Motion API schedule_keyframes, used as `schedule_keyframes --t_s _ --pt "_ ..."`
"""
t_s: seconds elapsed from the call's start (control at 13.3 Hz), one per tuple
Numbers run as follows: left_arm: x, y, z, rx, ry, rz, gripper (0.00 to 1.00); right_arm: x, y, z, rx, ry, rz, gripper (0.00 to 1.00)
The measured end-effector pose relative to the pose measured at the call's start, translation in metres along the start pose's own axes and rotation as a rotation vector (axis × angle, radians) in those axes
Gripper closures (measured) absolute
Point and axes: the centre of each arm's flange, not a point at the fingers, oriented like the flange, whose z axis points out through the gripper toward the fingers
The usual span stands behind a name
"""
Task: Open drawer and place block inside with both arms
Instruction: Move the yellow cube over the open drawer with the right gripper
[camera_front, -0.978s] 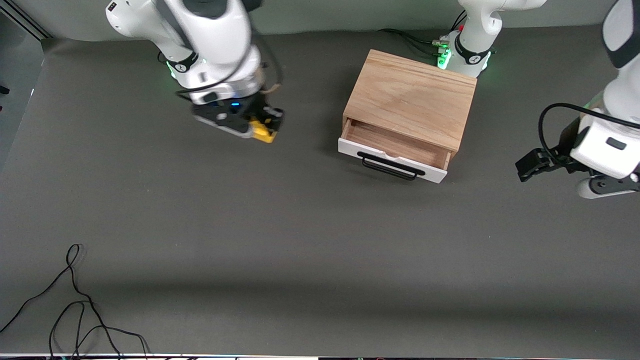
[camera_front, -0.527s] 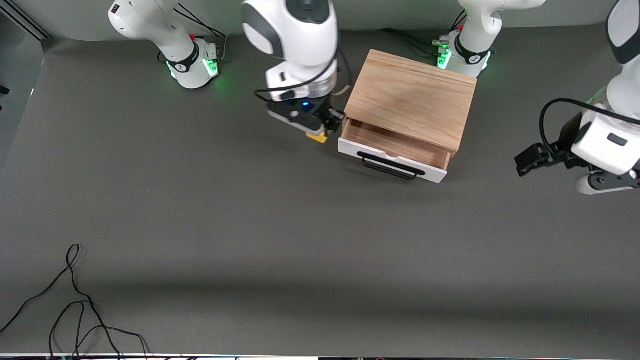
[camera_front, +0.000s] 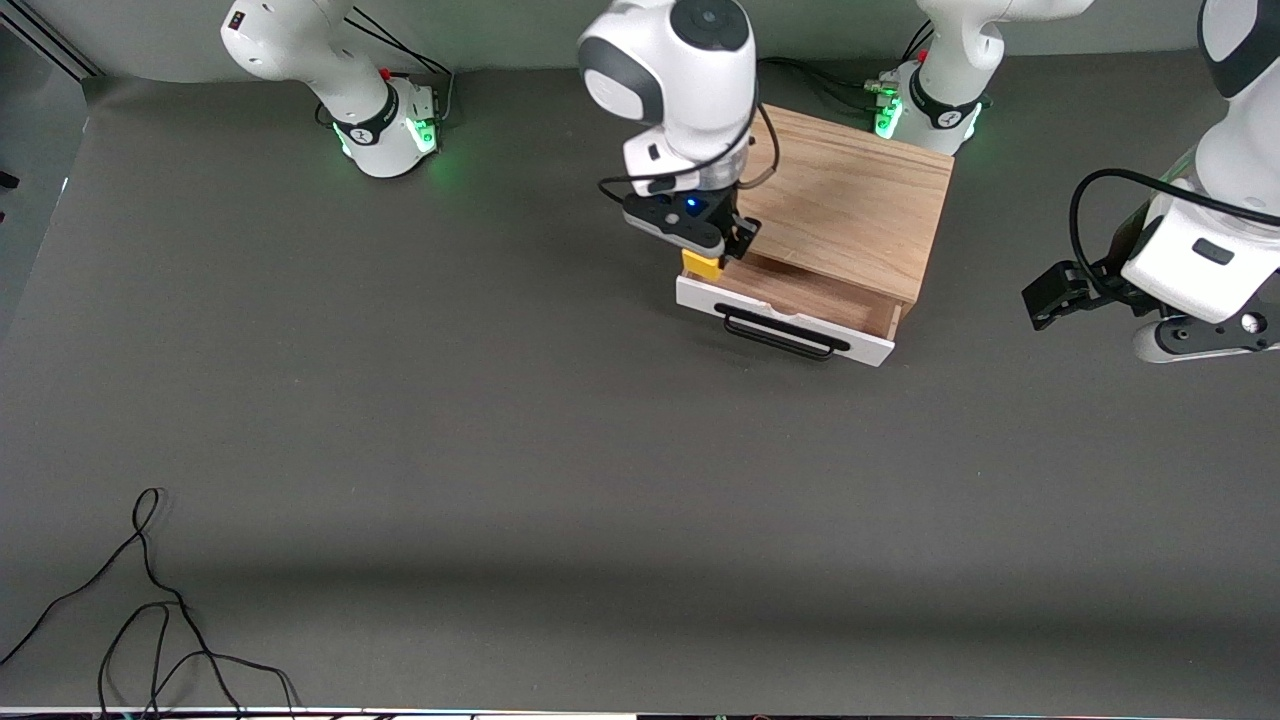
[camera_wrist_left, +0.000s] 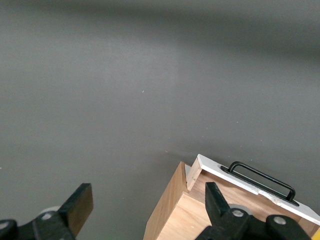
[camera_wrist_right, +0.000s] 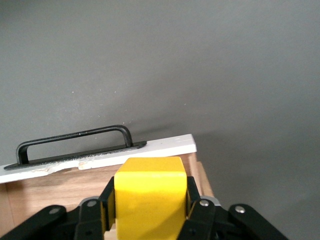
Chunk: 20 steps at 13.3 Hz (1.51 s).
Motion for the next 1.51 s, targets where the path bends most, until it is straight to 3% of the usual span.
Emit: schedule_keyframes --t_s 0.83,1.05,1.51 --pt "0.006 -0.025 0.004 -0.006 -0.012 -0.044 0.00 -0.015 -0.011 0.032 -0.024 -0.003 -0.017 0.45" --pt "0.009 -0.047 0.006 -0.079 -0.042 -0.090 0.00 -0.016 -0.011 0.043 -0.039 -0.003 -0.018 0.45" --pt "-0.035 -0.050 0.006 -0.099 -0.021 -0.092 0.00 -0.017 -0.012 0.043 -0.037 -0.003 -0.018 0.44"
